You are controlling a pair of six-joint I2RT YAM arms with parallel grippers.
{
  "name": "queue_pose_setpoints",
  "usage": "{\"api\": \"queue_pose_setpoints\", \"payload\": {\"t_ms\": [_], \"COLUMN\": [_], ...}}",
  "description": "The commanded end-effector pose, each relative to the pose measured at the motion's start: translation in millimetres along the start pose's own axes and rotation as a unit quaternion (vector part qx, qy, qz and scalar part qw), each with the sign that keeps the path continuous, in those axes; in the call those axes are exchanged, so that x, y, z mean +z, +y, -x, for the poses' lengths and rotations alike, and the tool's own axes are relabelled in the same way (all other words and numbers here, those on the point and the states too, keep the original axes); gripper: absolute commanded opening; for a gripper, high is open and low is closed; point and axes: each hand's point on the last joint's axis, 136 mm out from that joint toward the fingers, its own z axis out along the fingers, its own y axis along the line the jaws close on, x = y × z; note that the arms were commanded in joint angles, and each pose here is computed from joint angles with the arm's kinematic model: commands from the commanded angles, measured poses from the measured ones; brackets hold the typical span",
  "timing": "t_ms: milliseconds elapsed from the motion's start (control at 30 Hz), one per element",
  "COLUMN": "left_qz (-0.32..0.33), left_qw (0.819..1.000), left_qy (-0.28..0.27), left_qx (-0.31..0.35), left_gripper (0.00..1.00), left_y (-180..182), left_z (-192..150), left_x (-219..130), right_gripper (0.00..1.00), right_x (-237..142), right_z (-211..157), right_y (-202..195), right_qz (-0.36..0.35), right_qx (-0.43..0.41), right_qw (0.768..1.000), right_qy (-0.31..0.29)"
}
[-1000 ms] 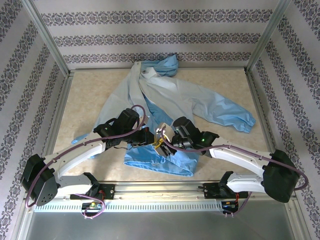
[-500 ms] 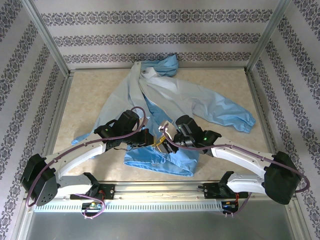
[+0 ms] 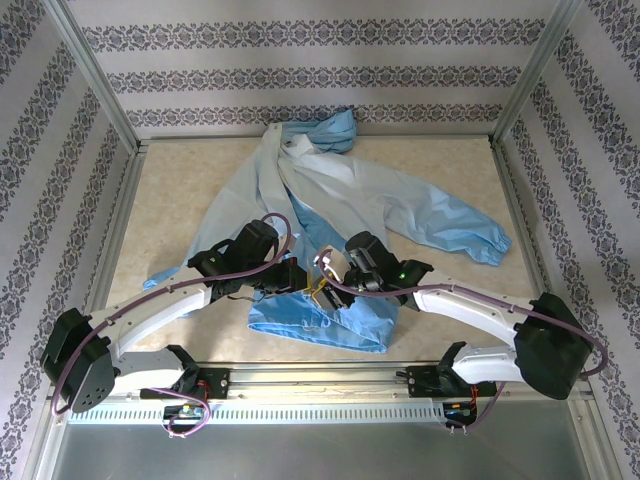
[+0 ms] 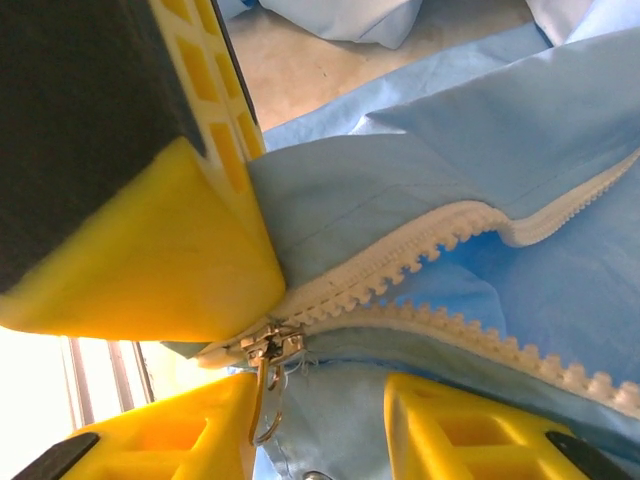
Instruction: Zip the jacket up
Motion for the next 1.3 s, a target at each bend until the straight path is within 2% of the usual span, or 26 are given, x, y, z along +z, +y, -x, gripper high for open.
{"api": "queue_pose_setpoints", "payload": {"t_ms": [0, 167, 200, 300, 500, 567, 667, 733, 800, 933, 1267], "left_qz": [-0.013, -0.011, -0.01, -0.008, -0.001, -0.004, -0.023, -0.036, -0.045, -0.04, -0.023], "left_qw": [1.0, 1.0, 1.0, 1.0, 1.0, 1.0, 1.0, 0.999, 0.999, 0.999, 1.0], "left_qy": [0.003, 0.002, 0.001, -0.002, -0.012, -0.016, -0.02, -0.02, -0.018, -0.016, 0.017], "left_qx": [0.006, 0.007, 0.007, 0.006, 0.009, 0.006, 0.002, -0.001, -0.002, -0.004, 0.008], "left_gripper": [0.0, 0.0, 0.0, 0.01, 0.37, 0.41, 0.41, 0.39, 0.32, 0.02, 0.0], "left_y": [-8.1, -6.3, -5.9, -4.5, 1.0, 2.9, 0.0, -2.5, -3.8, -1.7, 3.3], "left_z": [-4.7, -5.5, -5.5, -5.8, -6.9, -7.3, -6.1, -5.5, -5.2, -5.7, -29.5], "left_x": [-4.6, -5.5, -5.7, -7.2, -11.0, -9.8, -5.7, -2.2, 1.3, 1.9, -10.9], "right_gripper": [0.29, 0.02, 0.0, 0.0, 0.0, 0.0, 0.0, 0.0, 0.0, 0.0, 0.0], "right_x": [0.0, -1.6, -2.1, -3.7, -3.7, -3.8, -3.7, -3.9, -4.1, -3.0, -10.1], "right_z": [21.1, 25.0, 24.6, 23.6, 21.5, 21.7, 21.9, 22.3, 23.2, 24.1, 38.2], "right_y": [6.5, 14.2, 15.0, 17.0, 16.8, 17.2, 16.9, 16.2, 15.4, 5.3, -28.6], "right_qz": [0.002, 0.004, 0.004, 0.005, 0.005, 0.005, 0.003, 0.0, -0.002, -0.03, -0.129], "right_qx": [-0.031, -0.05, -0.051, -0.052, -0.047, -0.045, -0.043, -0.041, -0.038, -0.022, 0.017], "right_qw": [0.999, 0.998, 0.998, 0.998, 0.998, 0.998, 0.999, 0.999, 0.999, 0.999, 0.991], "right_qy": [-0.025, -0.034, -0.035, -0.038, -0.037, -0.036, -0.033, -0.032, -0.031, -0.026, -0.009]}}
